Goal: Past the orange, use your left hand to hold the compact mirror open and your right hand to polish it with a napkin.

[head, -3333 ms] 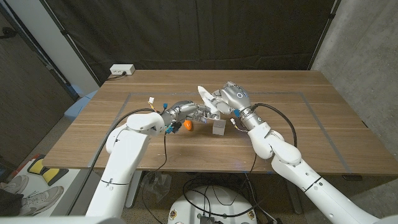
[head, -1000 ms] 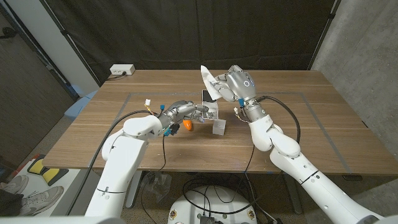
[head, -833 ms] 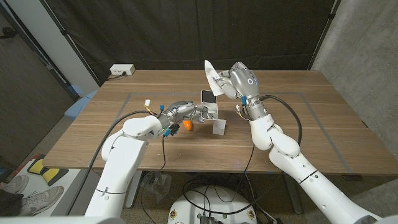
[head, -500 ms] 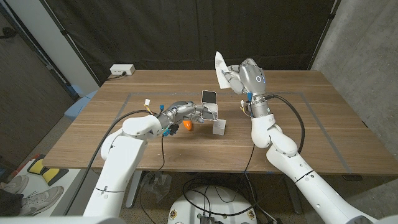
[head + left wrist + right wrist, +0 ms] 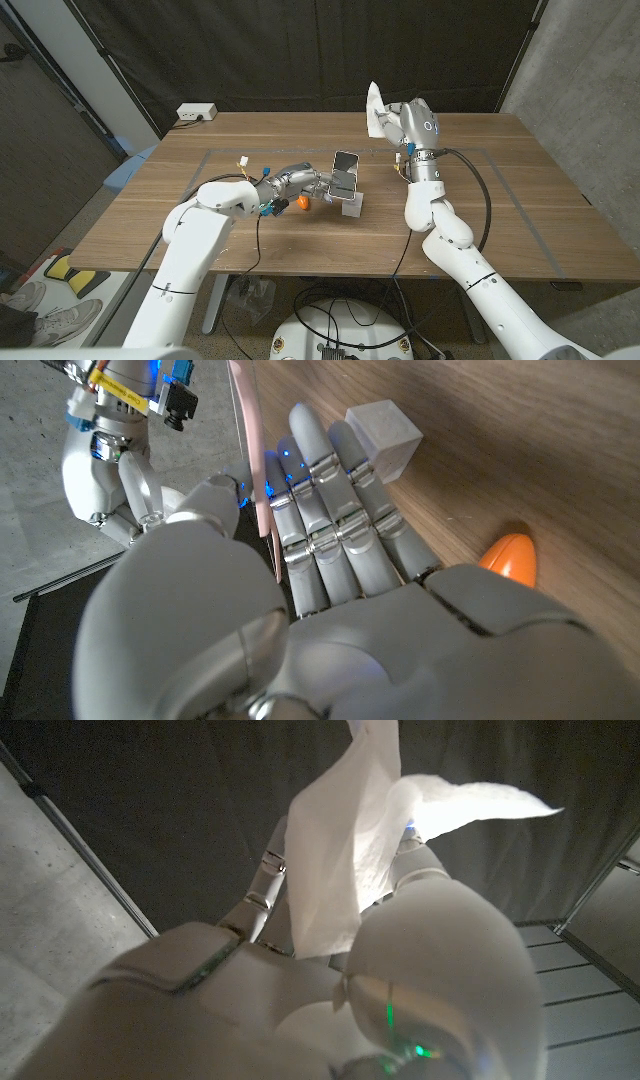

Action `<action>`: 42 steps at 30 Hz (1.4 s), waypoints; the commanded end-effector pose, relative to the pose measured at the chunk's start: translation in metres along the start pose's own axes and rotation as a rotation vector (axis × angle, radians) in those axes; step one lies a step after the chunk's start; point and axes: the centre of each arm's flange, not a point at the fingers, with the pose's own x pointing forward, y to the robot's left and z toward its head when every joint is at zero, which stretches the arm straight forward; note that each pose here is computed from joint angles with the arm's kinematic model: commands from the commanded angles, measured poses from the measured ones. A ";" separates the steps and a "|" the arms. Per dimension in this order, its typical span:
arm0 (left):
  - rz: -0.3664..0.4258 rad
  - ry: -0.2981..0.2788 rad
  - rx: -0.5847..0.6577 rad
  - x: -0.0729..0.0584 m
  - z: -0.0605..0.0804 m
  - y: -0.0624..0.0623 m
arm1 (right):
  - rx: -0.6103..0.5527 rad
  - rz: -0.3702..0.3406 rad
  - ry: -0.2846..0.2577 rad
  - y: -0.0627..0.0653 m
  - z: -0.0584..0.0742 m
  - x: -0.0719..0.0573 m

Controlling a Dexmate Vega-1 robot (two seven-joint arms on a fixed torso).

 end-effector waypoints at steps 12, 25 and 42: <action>-0.051 0.139 -0.048 0.004 -0.010 0.000 | -0.095 0.191 0.249 0.026 -0.043 0.005; -0.174 0.281 -0.156 0.020 -0.028 -0.001 | -0.110 0.201 0.228 0.032 -0.046 0.001; -0.159 0.314 -0.170 0.024 -0.032 0.002 | -0.122 0.224 0.217 0.039 -0.047 0.002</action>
